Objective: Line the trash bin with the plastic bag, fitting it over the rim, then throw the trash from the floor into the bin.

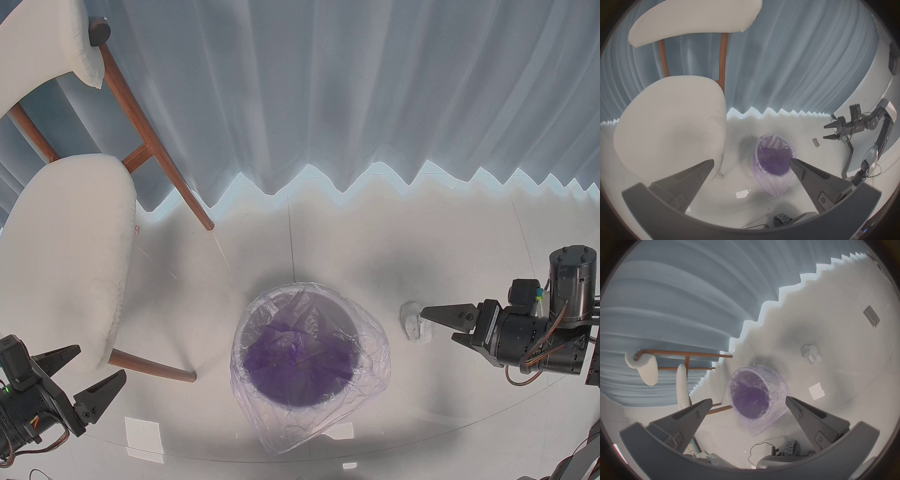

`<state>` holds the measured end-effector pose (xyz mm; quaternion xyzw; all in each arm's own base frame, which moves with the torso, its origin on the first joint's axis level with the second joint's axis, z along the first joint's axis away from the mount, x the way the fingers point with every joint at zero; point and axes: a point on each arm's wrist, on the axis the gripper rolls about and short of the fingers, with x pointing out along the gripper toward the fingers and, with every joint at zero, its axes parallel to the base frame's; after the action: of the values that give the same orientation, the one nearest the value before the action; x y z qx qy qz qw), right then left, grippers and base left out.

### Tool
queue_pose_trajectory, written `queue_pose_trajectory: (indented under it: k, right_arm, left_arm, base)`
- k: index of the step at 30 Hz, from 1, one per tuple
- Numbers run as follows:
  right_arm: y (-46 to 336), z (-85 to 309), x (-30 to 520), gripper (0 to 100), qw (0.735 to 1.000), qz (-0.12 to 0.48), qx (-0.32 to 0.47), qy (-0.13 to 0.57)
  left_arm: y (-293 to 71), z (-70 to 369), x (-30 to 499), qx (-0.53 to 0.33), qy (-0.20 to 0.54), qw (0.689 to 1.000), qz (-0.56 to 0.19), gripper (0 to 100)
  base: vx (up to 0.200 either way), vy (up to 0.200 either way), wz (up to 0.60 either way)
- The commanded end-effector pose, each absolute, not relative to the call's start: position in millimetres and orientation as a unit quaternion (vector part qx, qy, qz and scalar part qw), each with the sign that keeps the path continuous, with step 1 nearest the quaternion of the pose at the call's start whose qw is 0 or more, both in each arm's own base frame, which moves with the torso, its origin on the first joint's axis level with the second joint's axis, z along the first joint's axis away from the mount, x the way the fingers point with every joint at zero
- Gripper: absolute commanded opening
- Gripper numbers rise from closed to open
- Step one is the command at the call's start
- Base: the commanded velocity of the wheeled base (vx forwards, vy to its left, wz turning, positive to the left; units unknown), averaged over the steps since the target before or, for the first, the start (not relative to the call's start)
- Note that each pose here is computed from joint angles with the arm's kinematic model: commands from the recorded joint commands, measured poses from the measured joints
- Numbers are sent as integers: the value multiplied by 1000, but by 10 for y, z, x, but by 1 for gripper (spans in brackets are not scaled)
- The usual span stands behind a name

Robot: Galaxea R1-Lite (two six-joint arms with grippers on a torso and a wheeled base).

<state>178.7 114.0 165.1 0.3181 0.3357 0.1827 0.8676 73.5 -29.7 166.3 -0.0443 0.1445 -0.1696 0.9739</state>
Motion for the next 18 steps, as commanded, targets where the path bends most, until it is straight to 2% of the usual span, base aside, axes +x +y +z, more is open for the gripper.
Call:
queue_pose_trajectory:
  k: [1,7,18]
  right_arm:
    - [1245,1503,1939,100,873,175,280,359]
    - [1291,1466,1983,100,882,162,263,357]
    - [1495,1443,2180,100,877,133,237,397]
  left_arm:
    - [-234,1547,713,-27,154,976,-151,100]
    - [-199,1621,715,-43,115,981,-148,100]
    - [-166,1693,696,-44,91,986,-131,100]
  base:
    - [0,0,0]
    - [0,0,0]
    - [0,0,0]
